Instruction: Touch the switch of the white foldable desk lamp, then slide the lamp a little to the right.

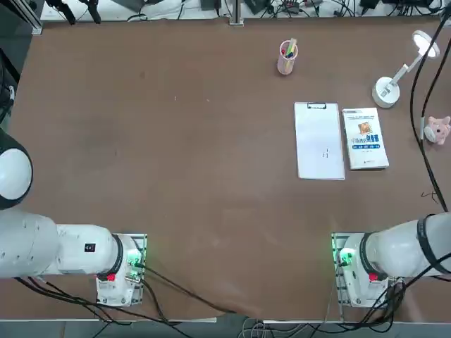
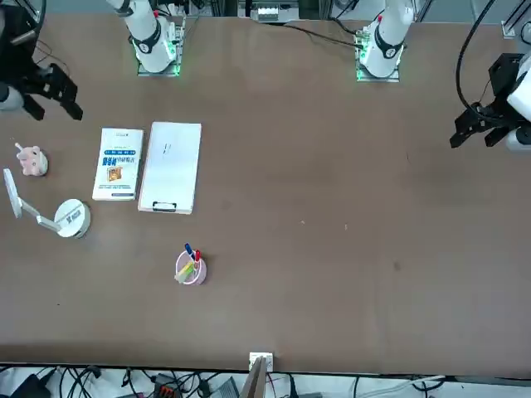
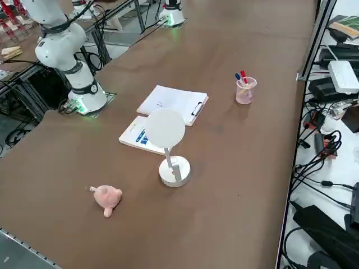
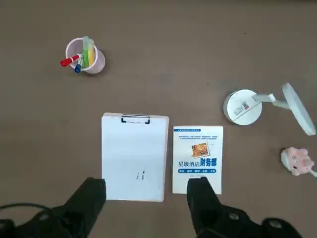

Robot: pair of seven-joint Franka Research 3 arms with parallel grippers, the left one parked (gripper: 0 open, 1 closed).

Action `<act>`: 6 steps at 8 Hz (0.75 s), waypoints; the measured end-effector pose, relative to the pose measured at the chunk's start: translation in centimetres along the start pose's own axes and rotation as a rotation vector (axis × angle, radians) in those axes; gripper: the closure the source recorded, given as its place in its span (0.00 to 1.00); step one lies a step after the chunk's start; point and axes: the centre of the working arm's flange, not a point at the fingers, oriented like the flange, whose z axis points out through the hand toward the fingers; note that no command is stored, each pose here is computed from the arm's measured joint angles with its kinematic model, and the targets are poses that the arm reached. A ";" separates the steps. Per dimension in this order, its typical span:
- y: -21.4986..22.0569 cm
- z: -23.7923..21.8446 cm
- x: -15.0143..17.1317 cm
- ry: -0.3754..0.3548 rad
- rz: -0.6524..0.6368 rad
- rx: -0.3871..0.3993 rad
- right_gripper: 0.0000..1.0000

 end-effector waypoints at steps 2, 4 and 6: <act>-2.5 -0.3 -0.6 0.003 0.049 0.004 0.00; -2.6 0.3 -0.7 -0.018 0.082 0.026 0.00; -0.1 1.9 -0.3 -0.052 0.116 0.024 0.00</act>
